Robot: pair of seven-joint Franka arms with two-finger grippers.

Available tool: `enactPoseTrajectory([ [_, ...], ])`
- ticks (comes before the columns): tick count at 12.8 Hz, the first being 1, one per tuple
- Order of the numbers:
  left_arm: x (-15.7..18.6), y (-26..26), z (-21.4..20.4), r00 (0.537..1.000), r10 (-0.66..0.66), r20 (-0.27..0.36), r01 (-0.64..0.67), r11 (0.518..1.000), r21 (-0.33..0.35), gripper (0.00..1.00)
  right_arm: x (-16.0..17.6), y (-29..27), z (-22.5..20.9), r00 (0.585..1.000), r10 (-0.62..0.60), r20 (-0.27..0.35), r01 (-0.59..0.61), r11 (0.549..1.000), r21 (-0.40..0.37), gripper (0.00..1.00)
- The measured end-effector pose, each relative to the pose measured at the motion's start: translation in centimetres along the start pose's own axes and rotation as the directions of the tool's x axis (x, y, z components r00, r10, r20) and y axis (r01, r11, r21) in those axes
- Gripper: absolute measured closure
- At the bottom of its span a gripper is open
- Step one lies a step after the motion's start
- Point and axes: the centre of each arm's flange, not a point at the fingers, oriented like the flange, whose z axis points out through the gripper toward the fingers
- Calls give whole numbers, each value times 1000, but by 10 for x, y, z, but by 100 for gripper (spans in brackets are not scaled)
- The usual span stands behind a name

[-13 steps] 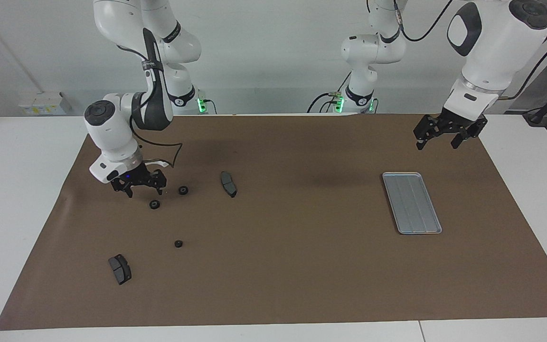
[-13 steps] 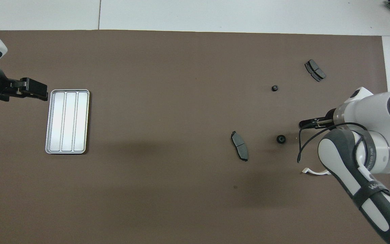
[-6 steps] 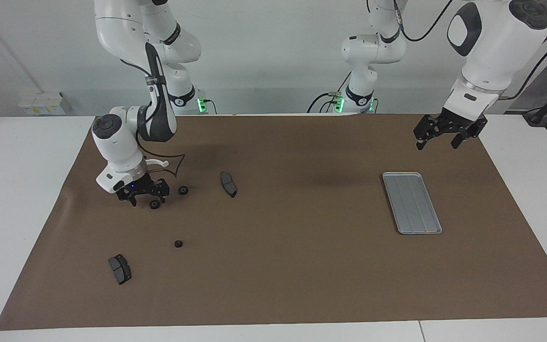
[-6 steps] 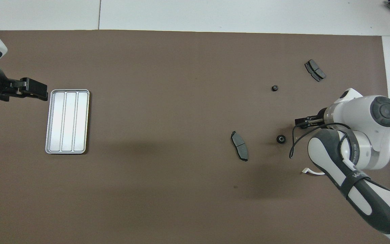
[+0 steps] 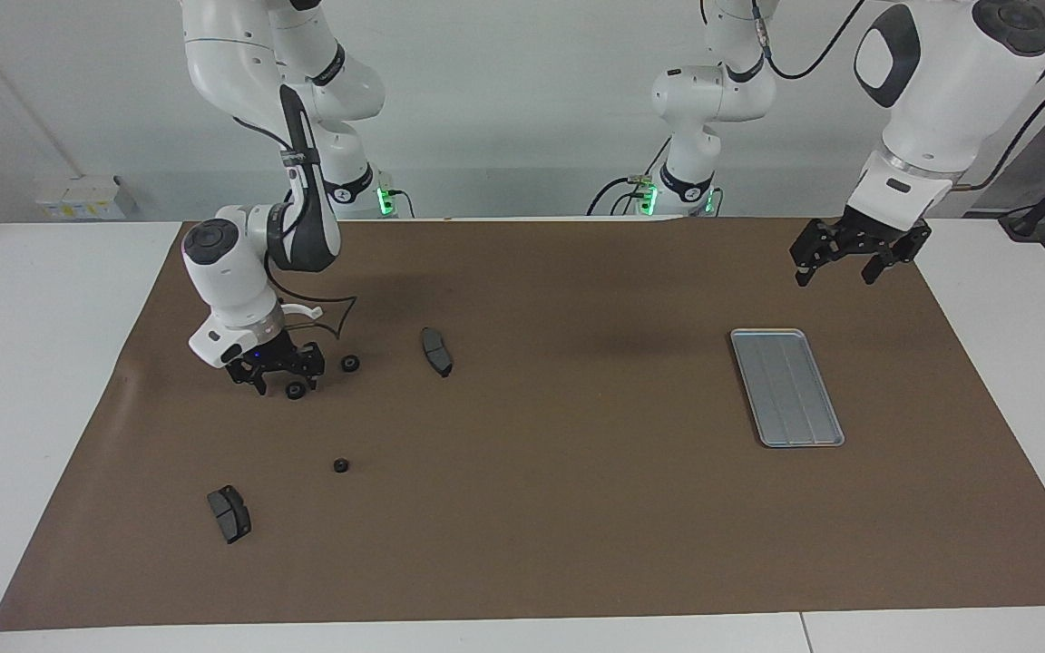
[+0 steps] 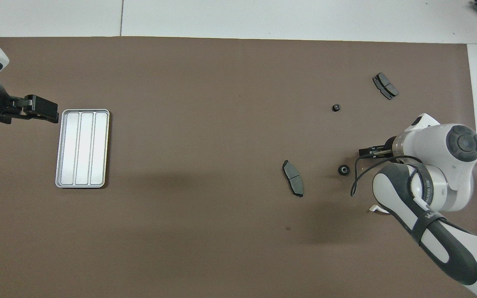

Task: Pick bearing gear from pile to tray
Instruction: 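Reach the right gripper down and grasp a black bearing ring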

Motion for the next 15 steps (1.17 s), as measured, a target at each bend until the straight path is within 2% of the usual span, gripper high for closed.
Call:
enactPoseTrajectory([
  [1,0,0,0,1000,0,0,0,1000,0,0,-1,0,1,1000,0,3,0,1000,0,11],
  [2,0,0,0,1000,0,0,0,1000,0,0,-2,0,3,1000,0,5,0,1000,1,17],
  [3,0,0,0,1000,0,0,0,1000,0,0,-2,0,4,1000,0,7,0,1000,1,17],
  [5,0,0,0,1000,0,0,0,1000,0,0,-2,-1,4,1000,-1,6,1,1000,1,39],
  [6,0,0,0,1000,0,0,0,1000,0,0,-1,-2,2,1000,-3,2,3,1000,1,55],
  [7,0,0,0,1000,0,0,0,1000,0,0,-1,-3,1,1000,-5,0,5,1000,2,64],
  [11,0,0,0,1000,0,0,0,1000,0,0,6,-8,-5,1000,-5,-19,5,1000,1,65],
  [15,0,0,0,1000,0,0,0,1000,0,0,31,-62,-32,996,17,-84,-16,1000,14,65],
])
